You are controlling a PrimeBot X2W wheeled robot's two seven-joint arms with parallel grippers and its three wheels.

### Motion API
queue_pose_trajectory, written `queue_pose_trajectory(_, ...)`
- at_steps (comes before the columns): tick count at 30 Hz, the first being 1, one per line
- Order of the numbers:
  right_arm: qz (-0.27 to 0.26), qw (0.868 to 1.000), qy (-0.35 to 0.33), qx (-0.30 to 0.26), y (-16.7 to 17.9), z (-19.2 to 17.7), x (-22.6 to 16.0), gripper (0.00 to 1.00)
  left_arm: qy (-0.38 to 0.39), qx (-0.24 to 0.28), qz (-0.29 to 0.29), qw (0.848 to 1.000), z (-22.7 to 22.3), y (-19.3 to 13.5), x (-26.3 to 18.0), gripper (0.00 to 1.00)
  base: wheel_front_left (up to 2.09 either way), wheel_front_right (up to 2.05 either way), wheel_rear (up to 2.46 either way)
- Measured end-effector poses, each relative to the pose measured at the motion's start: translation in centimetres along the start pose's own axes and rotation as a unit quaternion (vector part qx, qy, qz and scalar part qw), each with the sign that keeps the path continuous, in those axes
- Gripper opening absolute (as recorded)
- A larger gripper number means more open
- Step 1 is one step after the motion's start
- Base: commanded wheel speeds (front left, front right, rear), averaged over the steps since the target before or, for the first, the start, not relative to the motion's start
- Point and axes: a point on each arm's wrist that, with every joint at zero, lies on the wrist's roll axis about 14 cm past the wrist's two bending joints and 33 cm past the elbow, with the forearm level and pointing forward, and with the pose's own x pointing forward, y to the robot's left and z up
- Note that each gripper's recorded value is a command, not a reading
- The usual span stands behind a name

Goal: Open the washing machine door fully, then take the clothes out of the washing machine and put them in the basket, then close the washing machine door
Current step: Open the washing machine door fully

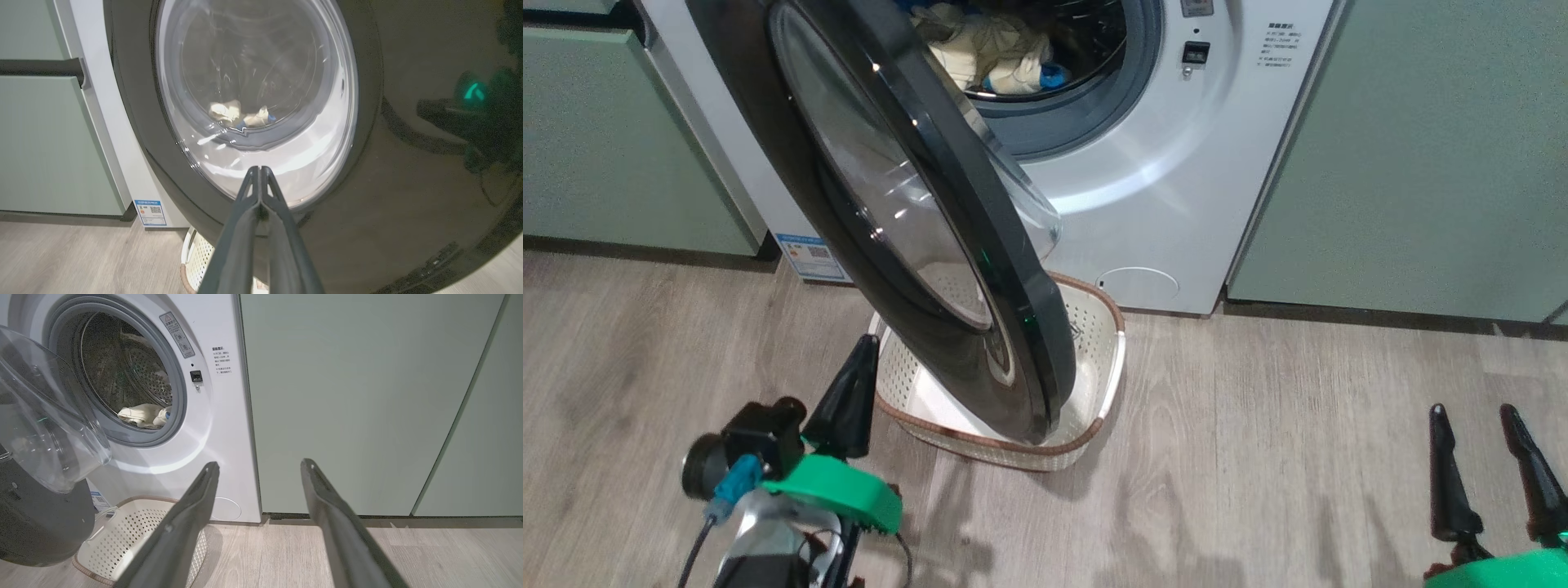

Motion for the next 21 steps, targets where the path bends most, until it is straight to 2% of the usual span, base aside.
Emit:
queue_pose_trajectory(7,0.001,1.000,-0.005,0.001,0.1,0.3,-0.1,1.00,-0.042,0.003,0.009,0.999,2.7,0.5,0.4,0.00,0.00,0.00,0.00)
queue_pose_trajectory(13,-0.005,1.000,-0.005,0.002,-0.1,0.4,-0.8,1.00,-0.117,0.005,0.004,0.993,7.7,0.2,0.9,0.00,0.00,0.00,0.00)
queue_pose_trajectory(16,-0.009,1.000,-0.005,0.002,-0.3,0.4,-1.1,1.00,-0.173,0.009,-0.007,0.985,11.4,-0.5,1.2,0.00,0.00,0.00,0.00)
queue_pose_trajectory(21,-0.015,1.000,-0.004,0.001,-0.7,0.3,-1.6,1.00,-0.267,0.008,-0.041,0.963,18.2,-2.7,1.1,0.00,0.00,0.00,0.00)
